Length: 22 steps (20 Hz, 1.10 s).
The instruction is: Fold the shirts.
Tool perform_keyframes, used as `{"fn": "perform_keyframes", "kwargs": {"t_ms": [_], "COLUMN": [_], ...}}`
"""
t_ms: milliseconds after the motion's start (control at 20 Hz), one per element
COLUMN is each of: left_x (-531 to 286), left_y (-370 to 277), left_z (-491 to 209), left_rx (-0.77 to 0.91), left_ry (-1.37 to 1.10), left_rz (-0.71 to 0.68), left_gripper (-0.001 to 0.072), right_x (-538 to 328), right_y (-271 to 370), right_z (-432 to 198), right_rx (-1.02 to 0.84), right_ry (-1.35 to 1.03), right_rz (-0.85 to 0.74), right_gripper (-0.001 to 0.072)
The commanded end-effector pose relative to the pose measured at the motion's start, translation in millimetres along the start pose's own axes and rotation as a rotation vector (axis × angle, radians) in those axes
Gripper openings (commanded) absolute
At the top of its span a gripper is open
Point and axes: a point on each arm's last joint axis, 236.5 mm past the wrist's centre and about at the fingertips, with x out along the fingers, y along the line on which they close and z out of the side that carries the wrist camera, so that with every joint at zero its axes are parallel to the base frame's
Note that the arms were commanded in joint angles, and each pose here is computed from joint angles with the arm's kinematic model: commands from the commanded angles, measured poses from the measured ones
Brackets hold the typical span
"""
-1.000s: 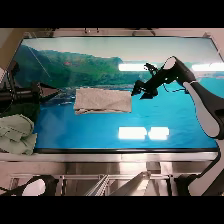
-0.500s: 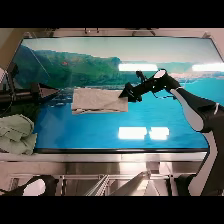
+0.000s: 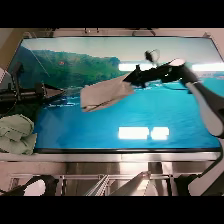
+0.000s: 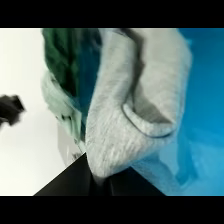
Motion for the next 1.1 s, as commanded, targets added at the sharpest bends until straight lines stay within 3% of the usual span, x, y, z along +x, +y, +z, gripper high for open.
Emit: {"fn": "perform_keyframes", "kwargs": {"t_ms": [0,250,450,700,1050], "left_x": [11,25,35,46,51], "left_y": [-8,-19,-27,-31,-31], "left_z": [-8,-20,-28,-31,-33], "left_rx": [0.020,0.045,0.081,0.100,0.110], "left_ry": [0.036,0.084,0.117,0.125,0.131], "left_rz": [-0.010,-0.027,-0.040,-0.034,-0.027], "left_gripper": [0.0289,0.0288,0.0289,0.0288,0.0288], "right_x": [-126,-367,-506,-583,-559], "right_y": [26,-7,-33,-88,-167], "right_z": [18,-6,-98,-253,-369], "right_rx": [-0.014,0.253,0.491,0.918,1.262], "right_ry": [-0.183,-0.678,-0.934,-0.881,-0.638], "right_rz": [-0.145,-0.559,-0.834,-1.192,-1.282], "right_gripper": [0.0012,0.0013,0.0013,0.0013,0.0014]}}
